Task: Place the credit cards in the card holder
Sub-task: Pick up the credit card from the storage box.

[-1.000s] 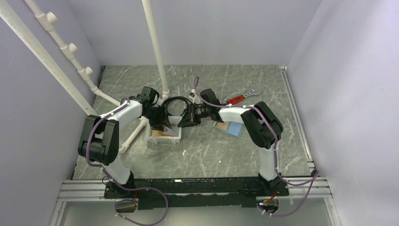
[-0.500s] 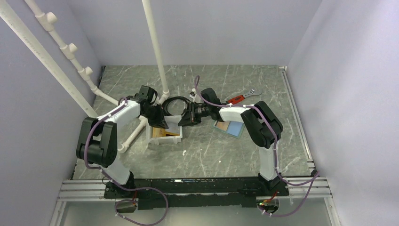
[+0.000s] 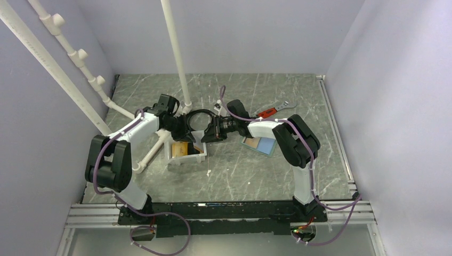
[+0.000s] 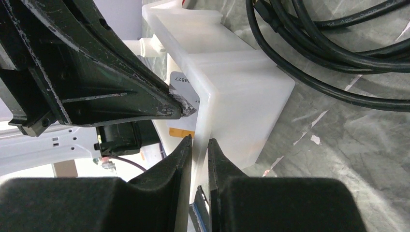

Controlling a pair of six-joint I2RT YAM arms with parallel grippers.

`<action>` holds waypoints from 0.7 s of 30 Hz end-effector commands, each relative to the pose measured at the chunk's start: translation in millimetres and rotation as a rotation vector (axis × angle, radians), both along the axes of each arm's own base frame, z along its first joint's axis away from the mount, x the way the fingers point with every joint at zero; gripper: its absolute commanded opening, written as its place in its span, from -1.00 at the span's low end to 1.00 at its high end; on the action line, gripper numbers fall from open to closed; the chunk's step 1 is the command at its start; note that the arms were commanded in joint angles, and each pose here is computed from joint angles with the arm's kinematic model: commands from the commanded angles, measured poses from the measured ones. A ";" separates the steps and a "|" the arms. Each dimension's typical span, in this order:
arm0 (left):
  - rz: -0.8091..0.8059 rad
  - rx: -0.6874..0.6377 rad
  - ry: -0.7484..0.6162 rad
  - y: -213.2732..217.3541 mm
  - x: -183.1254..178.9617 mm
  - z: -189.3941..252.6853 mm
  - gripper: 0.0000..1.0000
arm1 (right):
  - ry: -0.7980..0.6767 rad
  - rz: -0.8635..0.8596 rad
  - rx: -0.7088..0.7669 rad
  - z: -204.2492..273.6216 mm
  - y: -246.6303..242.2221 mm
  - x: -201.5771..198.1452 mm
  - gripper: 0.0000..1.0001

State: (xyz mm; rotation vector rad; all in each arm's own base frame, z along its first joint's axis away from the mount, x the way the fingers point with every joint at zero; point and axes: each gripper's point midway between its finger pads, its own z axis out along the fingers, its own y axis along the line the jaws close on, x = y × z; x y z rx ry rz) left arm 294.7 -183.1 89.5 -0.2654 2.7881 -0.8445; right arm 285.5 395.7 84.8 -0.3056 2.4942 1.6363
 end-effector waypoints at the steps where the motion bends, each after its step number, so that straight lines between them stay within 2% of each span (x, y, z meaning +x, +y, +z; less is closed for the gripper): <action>1: -0.012 0.002 -0.002 -5.2 -4.7 13.0 -1.00 | -0.069 0.048 0.013 3.1 15.2 -9.4 -0.88; 6: -0.043 0.054 -0.047 7.9 -10.6 35.7 -1.00 | -0.130 0.045 -0.037 6.7 8.8 -2.0 -0.77; 16: -0.139 0.079 -0.182 37.2 -23.7 78.8 -1.00 | -0.308 0.041 -0.140 28.6 -4.1 17.8 -0.34; 21: -0.131 0.013 -0.232 46.0 -29.3 102.5 -1.00 | -0.325 0.004 -0.144 47.3 -5.6 23.3 -0.23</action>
